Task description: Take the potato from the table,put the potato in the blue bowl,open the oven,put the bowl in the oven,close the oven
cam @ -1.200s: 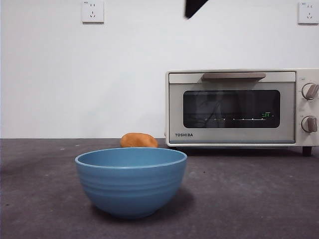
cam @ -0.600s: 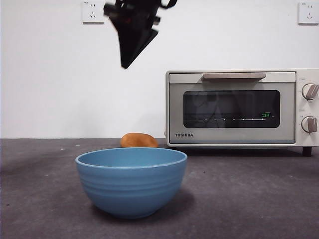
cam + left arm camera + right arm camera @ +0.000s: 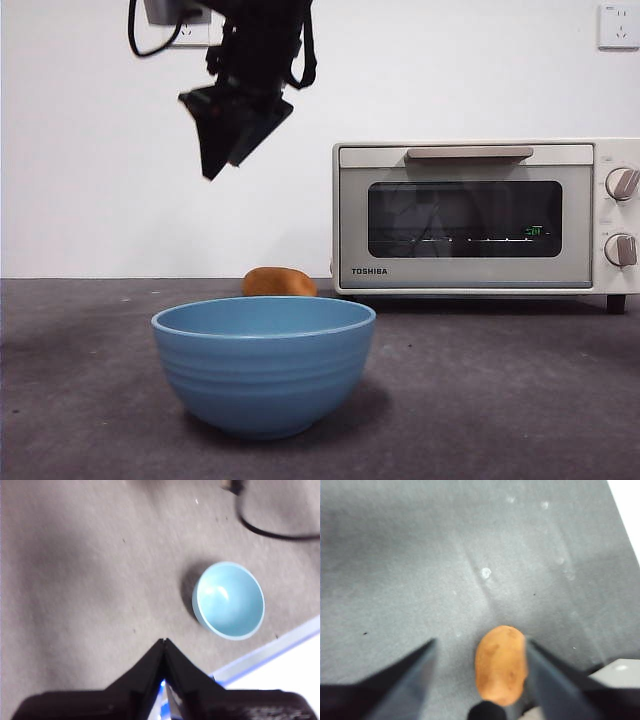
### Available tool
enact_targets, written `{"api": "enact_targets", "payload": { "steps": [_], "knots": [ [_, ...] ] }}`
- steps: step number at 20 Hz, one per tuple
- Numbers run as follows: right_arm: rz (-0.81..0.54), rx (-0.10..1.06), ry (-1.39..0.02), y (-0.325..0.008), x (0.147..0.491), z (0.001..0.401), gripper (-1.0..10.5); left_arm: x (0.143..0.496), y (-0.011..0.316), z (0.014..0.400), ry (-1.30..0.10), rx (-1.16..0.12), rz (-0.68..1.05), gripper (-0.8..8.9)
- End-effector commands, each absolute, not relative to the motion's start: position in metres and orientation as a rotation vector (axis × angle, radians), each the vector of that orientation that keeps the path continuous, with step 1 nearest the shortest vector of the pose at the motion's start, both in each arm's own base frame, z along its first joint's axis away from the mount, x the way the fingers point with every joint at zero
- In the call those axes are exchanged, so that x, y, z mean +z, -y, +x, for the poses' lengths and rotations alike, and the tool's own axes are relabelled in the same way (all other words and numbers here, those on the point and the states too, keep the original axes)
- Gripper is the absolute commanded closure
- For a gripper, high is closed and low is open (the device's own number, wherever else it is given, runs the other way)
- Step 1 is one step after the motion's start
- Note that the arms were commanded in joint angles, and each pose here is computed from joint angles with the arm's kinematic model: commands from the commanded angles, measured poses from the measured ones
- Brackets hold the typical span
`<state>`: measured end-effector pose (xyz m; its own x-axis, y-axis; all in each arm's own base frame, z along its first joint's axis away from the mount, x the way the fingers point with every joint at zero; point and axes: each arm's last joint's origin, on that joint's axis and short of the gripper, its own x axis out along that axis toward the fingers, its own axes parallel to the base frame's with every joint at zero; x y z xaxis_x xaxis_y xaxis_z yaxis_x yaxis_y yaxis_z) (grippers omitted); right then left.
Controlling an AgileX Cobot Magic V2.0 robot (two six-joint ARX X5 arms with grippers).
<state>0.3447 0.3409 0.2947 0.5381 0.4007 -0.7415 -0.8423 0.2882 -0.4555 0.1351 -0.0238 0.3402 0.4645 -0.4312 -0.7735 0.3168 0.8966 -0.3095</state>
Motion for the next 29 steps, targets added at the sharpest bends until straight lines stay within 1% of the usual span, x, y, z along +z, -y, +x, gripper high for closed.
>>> {"api": "enact_targets", "payload": {
  "steps": [1,5,10,13,16,18,22,25,26,27,28,29],
  "knots": [
    [-0.985,0.909,-0.572,-0.347,0.275,0.351,3.2,0.341,0.025,0.129,-0.981,-0.477,-0.116,8.18],
    [-0.996,0.905,-0.616,-0.349,0.248,0.364,3.2,0.344,0.024,0.122,-0.96,-0.484,-0.11,8.18],
    [-0.985,0.874,-0.642,-0.342,0.22,0.387,3.2,0.345,0.024,0.116,-0.953,-0.484,-0.108,8.18],
    [-0.967,0.858,-0.644,-0.336,0.209,0.4,3.2,0.345,0.024,0.116,-0.954,-0.485,-0.106,8.18],
    [-0.952,0.869,-0.661,-0.332,0.196,0.408,3.2,0.345,0.024,0.115,-0.951,-0.49,-0.098,8.18],
    [-0.936,0.896,-0.67,-0.331,0.19,0.41,3.2,0.345,0.024,0.116,-0.95,-0.491,-0.095,8.18],
    [-0.929,0.896,-0.678,-0.33,0.181,0.415,3.2,0.345,0.024,0.116,-0.949,-0.493,-0.092,8.18],
    [-0.898,0.886,-0.711,-0.326,0.168,0.421,3.3,0.345,0.024,0.115,-0.949,-0.493,-0.091,8.18],
    [-0.885,0.877,-0.726,-0.325,0.164,0.422,3.5,0.345,0.024,0.115,-0.949,-0.493,-0.091,8.18],
    [-0.867,0.878,-0.749,-0.323,0.163,0.422,4.0,0.345,0.024,0.115,-0.949,-0.493,-0.092,8.18],
    [-0.858,0.881,-0.761,-0.322,0.162,0.422,4.6,0.345,0.024,0.115,-0.95,-0.493,-0.091,8.18],
    [-0.839,0.872,-0.769,-0.323,0.162,0.422,5.5,0.345,0.024,0.115,-0.949,-0.493,-0.091,8.18]
  ]
}}
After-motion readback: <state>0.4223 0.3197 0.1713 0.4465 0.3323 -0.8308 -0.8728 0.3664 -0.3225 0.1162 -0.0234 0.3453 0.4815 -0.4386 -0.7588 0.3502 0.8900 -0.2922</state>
